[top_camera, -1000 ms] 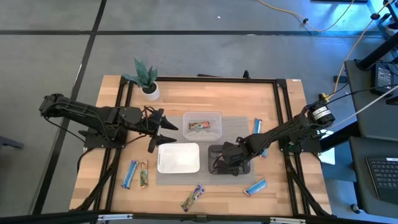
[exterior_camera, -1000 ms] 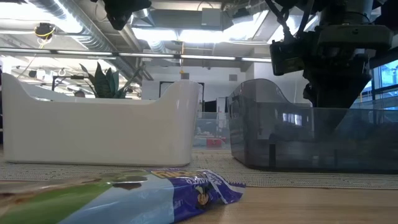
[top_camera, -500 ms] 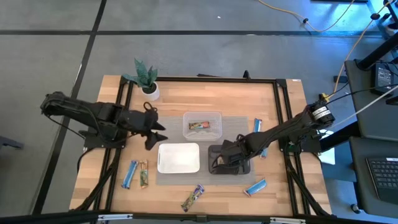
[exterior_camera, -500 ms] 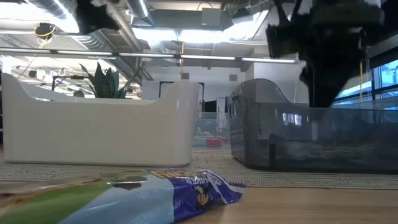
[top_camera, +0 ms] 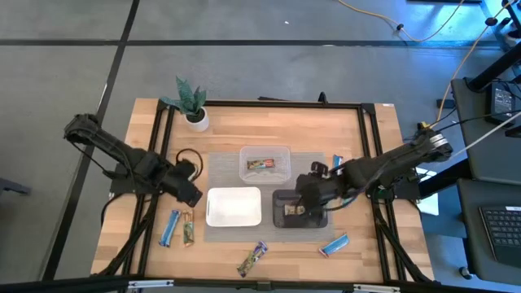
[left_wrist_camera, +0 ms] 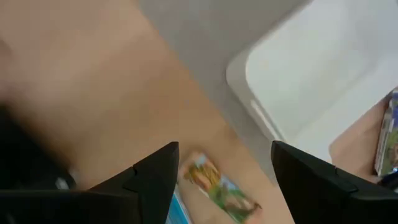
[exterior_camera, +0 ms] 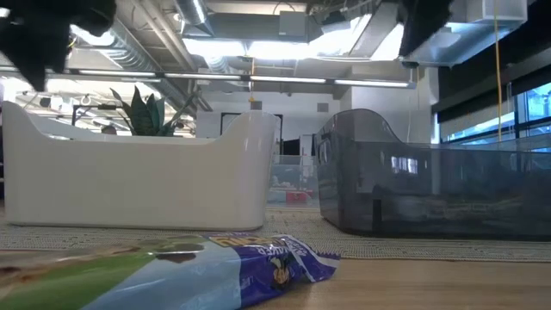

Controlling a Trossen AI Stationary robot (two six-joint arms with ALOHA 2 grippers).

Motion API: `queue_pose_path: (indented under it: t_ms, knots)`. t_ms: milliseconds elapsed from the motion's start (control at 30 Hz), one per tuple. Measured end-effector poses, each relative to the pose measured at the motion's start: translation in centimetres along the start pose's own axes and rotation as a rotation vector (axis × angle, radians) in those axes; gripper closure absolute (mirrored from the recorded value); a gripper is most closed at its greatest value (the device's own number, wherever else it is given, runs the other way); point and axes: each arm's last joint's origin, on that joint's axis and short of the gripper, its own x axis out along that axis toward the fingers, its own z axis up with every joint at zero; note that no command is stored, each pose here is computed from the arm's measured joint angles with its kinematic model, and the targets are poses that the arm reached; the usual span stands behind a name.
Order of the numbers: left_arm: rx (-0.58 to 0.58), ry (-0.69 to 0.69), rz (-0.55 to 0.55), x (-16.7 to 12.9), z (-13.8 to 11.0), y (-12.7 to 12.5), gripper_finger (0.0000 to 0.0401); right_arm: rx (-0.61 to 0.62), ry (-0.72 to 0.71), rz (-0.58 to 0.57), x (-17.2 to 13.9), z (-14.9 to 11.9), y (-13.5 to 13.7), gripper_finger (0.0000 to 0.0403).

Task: Pick and place Granola Bars by type
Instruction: Put the left blue granola bar into the white bin

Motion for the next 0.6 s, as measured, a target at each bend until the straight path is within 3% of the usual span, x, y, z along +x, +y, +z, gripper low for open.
queue_pose_path:
  t_ms: [233,500,600]
  knots:
    - [-0.111,0.03,0.159,1.1,-3.2,-0.2,0.0155,0.031,-0.156,-0.03,-3.7,-0.4,-1.0,0.0175]
    - [-0.145,0.103,0.276,2.5,-6.2,-0.8,0.0155,0.043,-0.182,-0.02,-3.7,-0.2,-0.9,0.0175]
    - [-0.166,0.122,0.274,3.0,-7.2,-1.2,0.0155,0.038,-0.175,-0.024,-3.5,-0.2,-0.9,0.0175]
